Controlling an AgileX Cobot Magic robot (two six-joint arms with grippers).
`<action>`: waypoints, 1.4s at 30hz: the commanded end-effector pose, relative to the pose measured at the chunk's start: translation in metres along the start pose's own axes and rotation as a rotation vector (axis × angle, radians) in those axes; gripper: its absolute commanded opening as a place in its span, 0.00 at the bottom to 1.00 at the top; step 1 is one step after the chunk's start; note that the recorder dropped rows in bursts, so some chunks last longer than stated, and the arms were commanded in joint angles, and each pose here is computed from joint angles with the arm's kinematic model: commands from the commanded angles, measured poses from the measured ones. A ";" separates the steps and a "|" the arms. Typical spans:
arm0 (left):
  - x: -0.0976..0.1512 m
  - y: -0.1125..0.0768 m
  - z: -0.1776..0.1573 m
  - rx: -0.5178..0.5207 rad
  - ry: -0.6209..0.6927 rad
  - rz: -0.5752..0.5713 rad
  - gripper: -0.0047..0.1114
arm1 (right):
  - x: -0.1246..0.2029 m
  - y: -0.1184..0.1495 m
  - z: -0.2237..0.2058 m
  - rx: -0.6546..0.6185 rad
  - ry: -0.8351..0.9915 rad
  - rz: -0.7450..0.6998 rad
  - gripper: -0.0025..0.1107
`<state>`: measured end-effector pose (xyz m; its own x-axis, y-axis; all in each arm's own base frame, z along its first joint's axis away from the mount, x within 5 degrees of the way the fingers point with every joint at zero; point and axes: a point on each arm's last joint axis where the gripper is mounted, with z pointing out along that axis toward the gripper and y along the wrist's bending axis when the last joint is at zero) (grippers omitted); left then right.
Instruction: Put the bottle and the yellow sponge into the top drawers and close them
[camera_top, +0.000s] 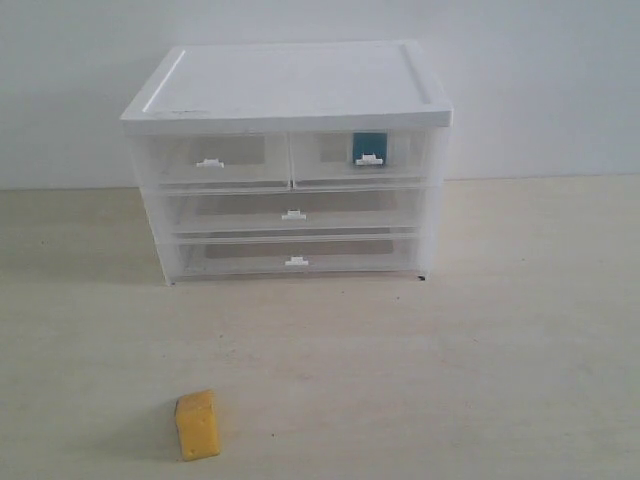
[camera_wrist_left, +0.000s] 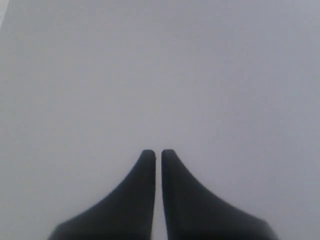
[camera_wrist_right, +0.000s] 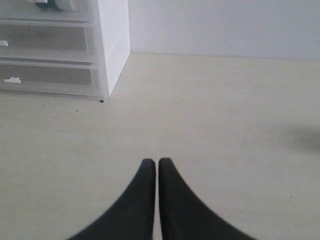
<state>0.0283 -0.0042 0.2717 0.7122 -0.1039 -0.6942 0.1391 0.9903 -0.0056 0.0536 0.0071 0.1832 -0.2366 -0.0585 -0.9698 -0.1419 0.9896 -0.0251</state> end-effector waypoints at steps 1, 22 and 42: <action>-0.010 0.007 0.008 -0.074 -0.023 -0.109 0.08 | -0.001 0.000 0.000 0.004 -0.011 0.002 0.02; 0.090 -0.002 0.159 0.000 0.626 -0.122 0.08 | -0.001 0.000 0.000 0.002 -0.011 0.004 0.02; 0.201 -0.039 0.157 0.077 0.821 -0.026 0.08 | -0.001 0.000 0.000 0.002 -0.011 0.005 0.02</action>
<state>0.2725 -0.0682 0.2521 -0.0490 -0.0207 -0.9986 0.2465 0.9686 -0.0322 0.0536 0.0072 0.1832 -0.2369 -0.0568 -0.9699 -0.1421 0.9896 -0.0233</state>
